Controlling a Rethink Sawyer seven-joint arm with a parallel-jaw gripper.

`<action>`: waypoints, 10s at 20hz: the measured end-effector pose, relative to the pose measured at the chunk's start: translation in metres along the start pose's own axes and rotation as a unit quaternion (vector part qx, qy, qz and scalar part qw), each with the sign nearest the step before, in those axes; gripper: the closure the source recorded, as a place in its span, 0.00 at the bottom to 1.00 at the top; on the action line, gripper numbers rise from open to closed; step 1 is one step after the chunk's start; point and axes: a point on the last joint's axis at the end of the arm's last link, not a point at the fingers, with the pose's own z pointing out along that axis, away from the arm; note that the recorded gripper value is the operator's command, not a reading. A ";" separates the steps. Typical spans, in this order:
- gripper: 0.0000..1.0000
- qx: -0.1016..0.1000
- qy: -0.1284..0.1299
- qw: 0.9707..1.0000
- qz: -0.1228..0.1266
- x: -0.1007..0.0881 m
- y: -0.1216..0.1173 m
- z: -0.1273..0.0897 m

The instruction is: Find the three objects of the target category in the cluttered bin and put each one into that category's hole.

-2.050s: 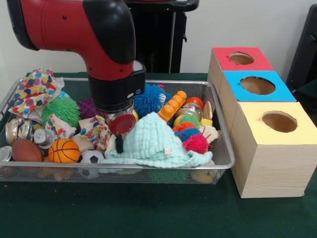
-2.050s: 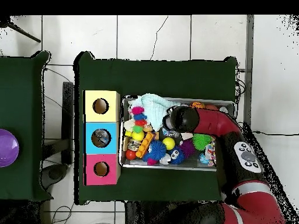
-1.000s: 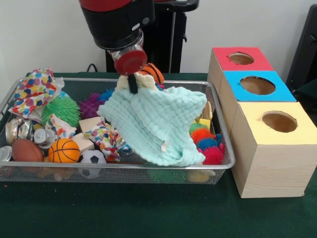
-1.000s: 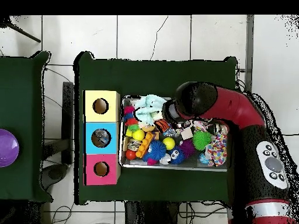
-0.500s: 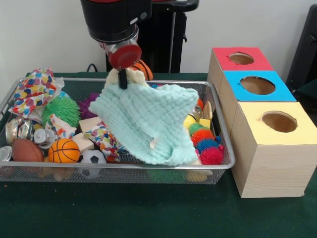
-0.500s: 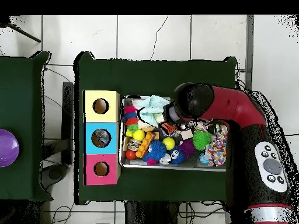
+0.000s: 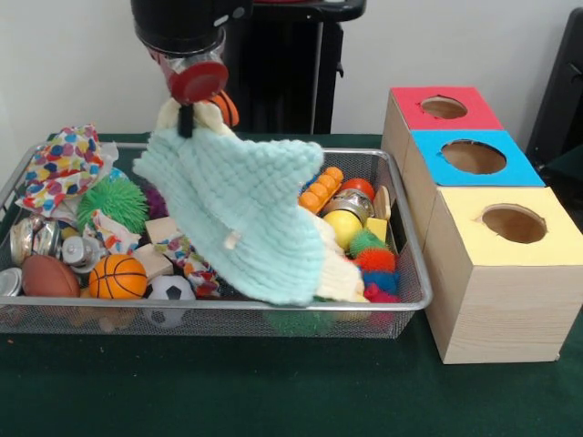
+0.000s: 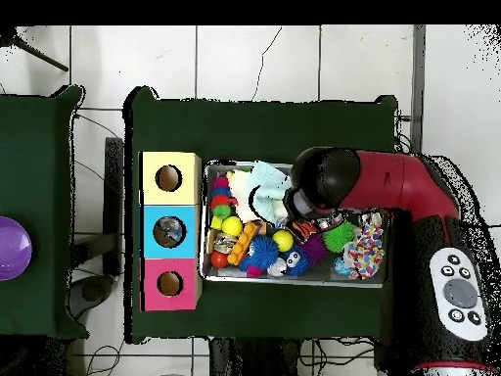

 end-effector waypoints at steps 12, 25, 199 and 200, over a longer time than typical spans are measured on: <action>1.00 0.060 -0.048 0.997 0.016 -0.026 -0.048 0.005; 1.00 0.091 -0.068 0.993 0.030 -0.038 -0.079 0.009; 0.00 -0.157 -0.075 0.985 -0.008 0.030 0.053 0.114; 0.00 -0.154 -0.074 0.985 -0.007 0.030 0.052 0.119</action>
